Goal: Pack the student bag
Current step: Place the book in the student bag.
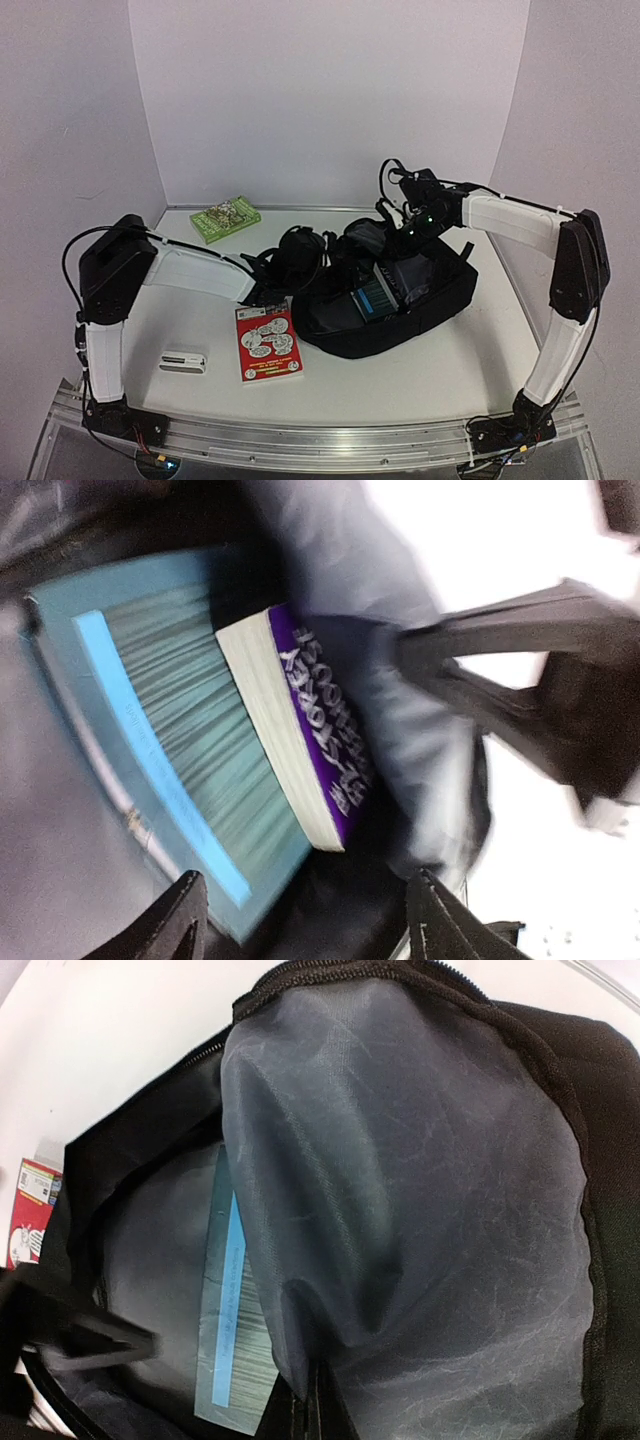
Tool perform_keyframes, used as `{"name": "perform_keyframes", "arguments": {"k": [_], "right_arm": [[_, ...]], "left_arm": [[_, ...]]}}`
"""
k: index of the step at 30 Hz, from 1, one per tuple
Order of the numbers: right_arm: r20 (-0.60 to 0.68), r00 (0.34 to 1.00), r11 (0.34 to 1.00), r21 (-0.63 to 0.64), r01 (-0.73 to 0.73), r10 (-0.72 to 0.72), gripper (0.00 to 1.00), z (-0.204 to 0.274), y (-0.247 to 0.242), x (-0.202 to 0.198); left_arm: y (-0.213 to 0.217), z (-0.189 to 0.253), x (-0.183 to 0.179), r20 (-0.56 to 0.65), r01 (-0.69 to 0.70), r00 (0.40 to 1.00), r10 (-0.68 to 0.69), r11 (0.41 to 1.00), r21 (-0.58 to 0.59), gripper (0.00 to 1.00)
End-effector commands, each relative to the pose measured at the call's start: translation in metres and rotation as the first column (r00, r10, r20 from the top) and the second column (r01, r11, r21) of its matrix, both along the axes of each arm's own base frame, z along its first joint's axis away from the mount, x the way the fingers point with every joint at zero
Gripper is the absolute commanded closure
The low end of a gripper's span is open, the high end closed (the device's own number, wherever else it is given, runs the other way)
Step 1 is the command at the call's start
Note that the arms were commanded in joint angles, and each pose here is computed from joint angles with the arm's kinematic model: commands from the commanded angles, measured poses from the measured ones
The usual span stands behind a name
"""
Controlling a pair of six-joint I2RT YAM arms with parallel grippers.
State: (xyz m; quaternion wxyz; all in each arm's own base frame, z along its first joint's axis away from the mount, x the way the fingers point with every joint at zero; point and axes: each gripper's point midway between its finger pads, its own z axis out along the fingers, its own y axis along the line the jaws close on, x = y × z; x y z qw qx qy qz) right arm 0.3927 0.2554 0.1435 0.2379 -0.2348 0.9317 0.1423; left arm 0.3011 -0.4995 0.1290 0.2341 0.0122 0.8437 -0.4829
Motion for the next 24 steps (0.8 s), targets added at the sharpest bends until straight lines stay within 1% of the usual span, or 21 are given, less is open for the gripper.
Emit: {"name": "perform_keyframes", "arguments": {"k": [1, 5, 8, 10, 12, 14, 16, 18, 21, 23, 24], "right_arm": [[0.059, 0.998, 0.999, -0.032, 0.018, -0.016, 1.00, 0.010, -0.026, 0.006], [0.058, 0.998, 0.997, -0.065, 0.042, -0.039, 1.00, 0.004, -0.050, 0.009], [0.046, 0.998, 0.997, -0.067, 0.038, -0.035, 1.00, 0.000, -0.055, 0.007], [0.016, 1.000, 0.999, -0.033, 0.015, -0.014, 0.92, -0.004, -0.049, 0.000], [-0.007, 1.000, 1.000, -0.013, 0.003, -0.003, 0.76, -0.006, -0.046, -0.005], [-0.016, 1.000, 1.000, 0.002, -0.006, 0.006, 0.65, -0.006, -0.044, -0.008], [-0.017, 1.000, 1.000, 0.019, -0.014, 0.014, 0.52, -0.002, -0.042, -0.010], [-0.016, 0.999, 0.998, 0.052, -0.032, 0.033, 0.40, 0.005, -0.037, -0.013], [-0.014, 0.998, 0.994, 0.097, -0.055, 0.057, 0.26, 0.015, -0.029, -0.017], [-0.013, 0.997, 0.990, 0.121, -0.068, 0.070, 0.21, 0.020, -0.026, -0.019], [-0.012, 0.997, 0.989, 0.131, -0.073, 0.075, 0.19, 0.022, -0.025, -0.020]], "left_arm": [[0.049, 0.042, 0.024, 0.044, -0.103, 0.994, 0.103, 0.995, -0.018, 0.29], [0.112, 0.028, 0.058, -0.010, -0.218, 0.976, 0.218, 0.976, 0.003, 0.27], [0.160, 0.023, 0.086, 0.006, -0.312, 0.950, 0.312, 0.947, 0.071, 0.20], [0.198, 0.020, 0.108, 0.005, -0.377, 0.925, 0.379, 0.921, 0.098, 0.17], [0.232, 0.018, 0.124, 0.006, -0.431, 0.901, 0.433, 0.896, 0.106, 0.13], [0.269, 0.023, 0.143, 0.042, -0.493, 0.869, 0.492, 0.860, 0.129, 0.10], [0.300, 0.024, 0.161, 0.077, -0.539, 0.842, 0.534, 0.821, 0.189, 0.05], [0.325, 0.028, 0.181, 0.095, -0.559, 0.827, 0.554, 0.794, 0.240, 0.02], [0.360, 0.028, 0.215, 0.125, -0.579, 0.811, 0.572, 0.750, 0.320, 0.00], [0.378, 0.014, 0.235, 0.095, -0.564, 0.815, 0.572, 0.743, 0.362, 0.00], [0.386, 0.011, 0.246, 0.086, -0.553, 0.821, 0.564, 0.749, 0.365, 0.00]]}}
